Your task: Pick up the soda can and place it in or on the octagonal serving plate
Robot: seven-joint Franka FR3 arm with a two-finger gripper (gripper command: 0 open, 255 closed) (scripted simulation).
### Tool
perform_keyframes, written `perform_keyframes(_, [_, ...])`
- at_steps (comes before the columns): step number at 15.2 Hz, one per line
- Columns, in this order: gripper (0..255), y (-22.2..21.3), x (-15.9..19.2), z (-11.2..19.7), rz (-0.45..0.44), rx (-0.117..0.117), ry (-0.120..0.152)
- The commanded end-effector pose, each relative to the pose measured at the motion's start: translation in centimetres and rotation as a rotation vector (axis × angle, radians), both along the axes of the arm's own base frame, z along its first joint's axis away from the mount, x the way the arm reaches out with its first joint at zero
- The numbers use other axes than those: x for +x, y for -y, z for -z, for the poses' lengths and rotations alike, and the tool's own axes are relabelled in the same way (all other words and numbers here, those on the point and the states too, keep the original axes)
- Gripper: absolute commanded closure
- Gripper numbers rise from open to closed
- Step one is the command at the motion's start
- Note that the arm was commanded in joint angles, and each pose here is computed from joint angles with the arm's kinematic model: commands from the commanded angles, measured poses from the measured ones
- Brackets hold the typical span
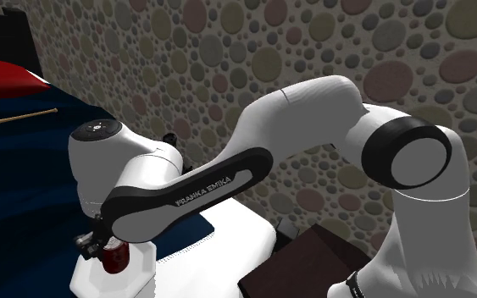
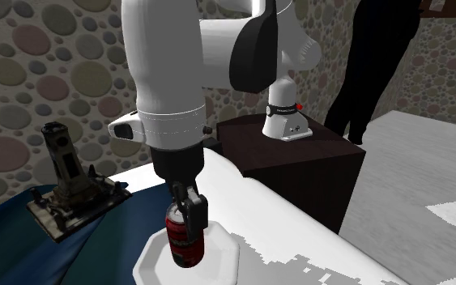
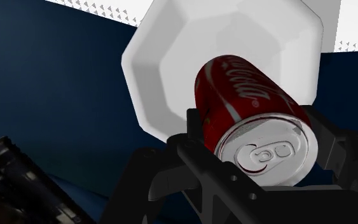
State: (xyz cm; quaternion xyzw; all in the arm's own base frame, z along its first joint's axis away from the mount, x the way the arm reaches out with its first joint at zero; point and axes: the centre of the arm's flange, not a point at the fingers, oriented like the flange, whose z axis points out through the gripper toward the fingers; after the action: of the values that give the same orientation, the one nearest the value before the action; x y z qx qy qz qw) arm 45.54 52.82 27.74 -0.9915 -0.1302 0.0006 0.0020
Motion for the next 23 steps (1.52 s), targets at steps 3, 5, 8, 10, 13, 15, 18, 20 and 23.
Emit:
perform_keyframes(3, [255, 0.0, 0.1, 0.7, 0.000, 0.001, 0.001])
perform_keyframes(5, [255, 0.0, 0.1, 0.7, 0.000, 0.001, 0.001])
perform_keyframes(8, [255, 0.0, 0.1, 0.7, 0.000, 0.001, 0.001])
perform_keyframes(10, [0, 0.0, 0.1, 0.7, 0.000, 0.001, 0.001])
perform_keyframes(13, [0, 0.0, 0.1, 0.7, 0.000, 0.001, 0.001])
perform_keyframes(15, [0, 0.0, 0.1, -0.6, 0.000, 0.001, 0.001])
perform_keyframes(18, [0, 0.0, 0.1, -4.3, 0.000, 0.001, 0.001])
perform_keyframes(20, [0, 0.0, 0.1, -4.3, 0.000, 0.001, 0.001])
perform_keyframes(23, [0, 0.0, 0.1, -4.3, 0.000, 0.001, 0.001])
